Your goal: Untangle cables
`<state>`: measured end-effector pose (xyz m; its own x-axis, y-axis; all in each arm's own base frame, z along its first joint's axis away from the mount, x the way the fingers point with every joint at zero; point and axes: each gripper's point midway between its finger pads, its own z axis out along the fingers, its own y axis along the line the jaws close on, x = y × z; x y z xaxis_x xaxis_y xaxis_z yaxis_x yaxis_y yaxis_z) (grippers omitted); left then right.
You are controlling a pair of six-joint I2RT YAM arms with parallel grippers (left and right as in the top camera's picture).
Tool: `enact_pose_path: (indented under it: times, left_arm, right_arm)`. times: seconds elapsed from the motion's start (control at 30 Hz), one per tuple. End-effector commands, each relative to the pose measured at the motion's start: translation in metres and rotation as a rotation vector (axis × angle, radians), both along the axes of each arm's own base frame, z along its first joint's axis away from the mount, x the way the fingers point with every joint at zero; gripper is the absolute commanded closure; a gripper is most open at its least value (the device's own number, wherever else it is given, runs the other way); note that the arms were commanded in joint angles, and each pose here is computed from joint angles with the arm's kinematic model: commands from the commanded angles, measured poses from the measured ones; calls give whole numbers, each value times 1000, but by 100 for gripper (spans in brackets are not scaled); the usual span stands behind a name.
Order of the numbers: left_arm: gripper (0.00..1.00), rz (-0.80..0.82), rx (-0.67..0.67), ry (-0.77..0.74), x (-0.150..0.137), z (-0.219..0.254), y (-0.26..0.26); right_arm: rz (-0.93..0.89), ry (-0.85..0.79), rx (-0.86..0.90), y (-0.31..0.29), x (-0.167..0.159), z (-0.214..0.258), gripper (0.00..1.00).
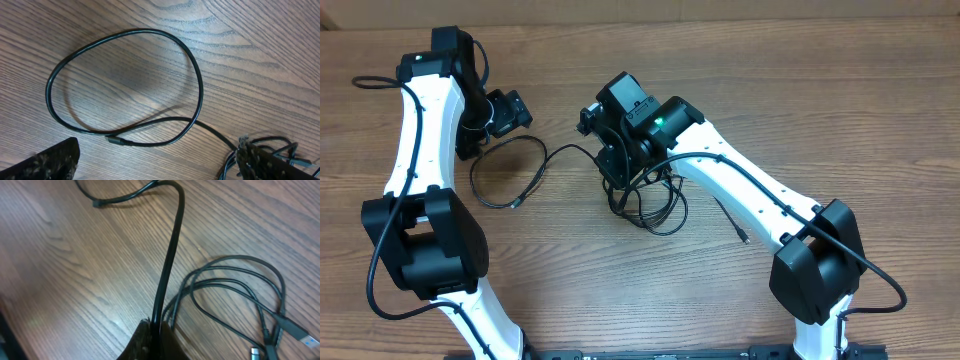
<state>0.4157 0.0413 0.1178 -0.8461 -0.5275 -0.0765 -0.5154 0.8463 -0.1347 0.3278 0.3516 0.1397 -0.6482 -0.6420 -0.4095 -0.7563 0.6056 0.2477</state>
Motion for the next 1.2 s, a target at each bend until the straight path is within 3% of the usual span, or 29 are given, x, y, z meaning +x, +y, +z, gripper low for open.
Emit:
enact_pose_path:
  times: [0.0, 0.13, 0.37, 0.57, 0.7, 0.9, 1.17]
  left_arm:
    - [0, 16, 3, 13, 0, -4, -1]
    - [0, 15, 3, 13, 0, -4, -2]
    - [0, 16, 3, 13, 0, -4, -1]
    - [0, 15, 3, 13, 0, -4, -2]
    - [0, 16, 3, 13, 0, -4, -1]
    - [0, 16, 3, 13, 0, -4, -1]
    - [0, 15, 3, 13, 0, -4, -2]
  right_arm:
    - [-12, 14, 47, 5, 0, 10, 96]
    - [-54, -63, 128, 4, 13, 59, 96]
    - [-84, -293, 314, -14, 22, 186, 96]
    - [-169, -528, 464, -68, 25, 291, 96]
    - [-227, -649, 524, -102, 23, 335, 96]
    - [-470, -749, 508, -165, 31, 367, 96]
    - [-523, -661, 455, -177, 35, 342, 96]
